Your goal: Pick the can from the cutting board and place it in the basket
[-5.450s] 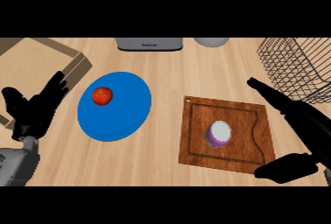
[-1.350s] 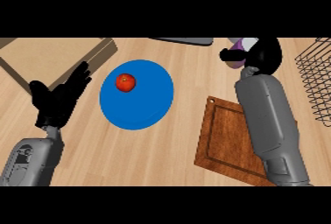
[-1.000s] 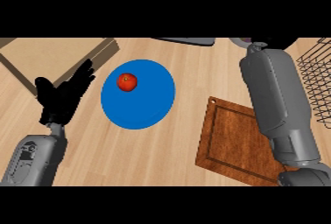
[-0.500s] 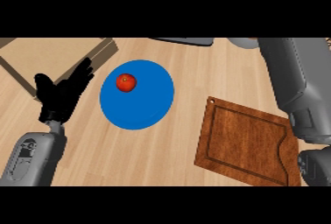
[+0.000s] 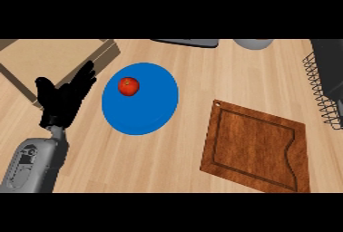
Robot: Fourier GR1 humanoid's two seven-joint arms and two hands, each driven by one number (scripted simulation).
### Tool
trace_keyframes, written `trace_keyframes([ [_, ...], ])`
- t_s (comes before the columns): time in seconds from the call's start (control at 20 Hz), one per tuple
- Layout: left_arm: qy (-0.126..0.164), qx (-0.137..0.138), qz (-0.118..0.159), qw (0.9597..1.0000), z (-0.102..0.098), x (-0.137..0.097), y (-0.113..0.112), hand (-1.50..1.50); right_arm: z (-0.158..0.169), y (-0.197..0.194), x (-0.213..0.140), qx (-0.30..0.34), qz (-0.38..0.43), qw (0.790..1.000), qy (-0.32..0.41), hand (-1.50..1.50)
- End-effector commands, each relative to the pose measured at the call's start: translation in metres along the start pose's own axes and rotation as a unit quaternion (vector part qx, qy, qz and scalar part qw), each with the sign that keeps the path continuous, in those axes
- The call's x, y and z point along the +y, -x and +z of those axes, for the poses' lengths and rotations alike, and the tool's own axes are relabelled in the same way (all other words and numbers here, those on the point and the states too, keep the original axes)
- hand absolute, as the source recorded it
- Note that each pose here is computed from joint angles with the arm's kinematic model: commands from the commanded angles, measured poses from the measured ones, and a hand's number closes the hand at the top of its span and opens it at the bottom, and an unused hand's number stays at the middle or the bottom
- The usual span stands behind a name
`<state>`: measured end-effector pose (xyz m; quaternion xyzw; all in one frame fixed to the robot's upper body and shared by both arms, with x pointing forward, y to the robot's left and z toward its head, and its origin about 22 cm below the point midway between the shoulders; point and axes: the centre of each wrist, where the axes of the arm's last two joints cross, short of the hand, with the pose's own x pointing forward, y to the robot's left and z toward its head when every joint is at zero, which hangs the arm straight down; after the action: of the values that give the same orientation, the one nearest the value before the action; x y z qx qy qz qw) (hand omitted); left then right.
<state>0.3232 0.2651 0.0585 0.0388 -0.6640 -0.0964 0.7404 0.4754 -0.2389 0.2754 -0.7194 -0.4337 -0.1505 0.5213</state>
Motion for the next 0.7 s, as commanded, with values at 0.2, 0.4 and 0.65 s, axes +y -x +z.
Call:
trace_keyframes([
  [0.2, -0.010, 0.004, 0.006, 0.9999, -0.002, 0.001, -0.002, 0.00, -0.028, 0.011, -0.001, 0.097, 0.054, 0.991, 0.068, 1.50],
  [0.4, -0.014, 0.009, 0.004, 0.9998, 0.004, 0.018, 0.006, 0.00, -0.043, 0.021, -0.001, 0.122, 0.065, 0.987, 0.081, 1.50],
  [0.65, -0.021, 0.006, 0.001, 0.9998, 0.004, 0.016, -0.002, 0.00, -0.044, 0.039, 0.012, 0.134, 0.074, 0.985, 0.075, 1.50],
])
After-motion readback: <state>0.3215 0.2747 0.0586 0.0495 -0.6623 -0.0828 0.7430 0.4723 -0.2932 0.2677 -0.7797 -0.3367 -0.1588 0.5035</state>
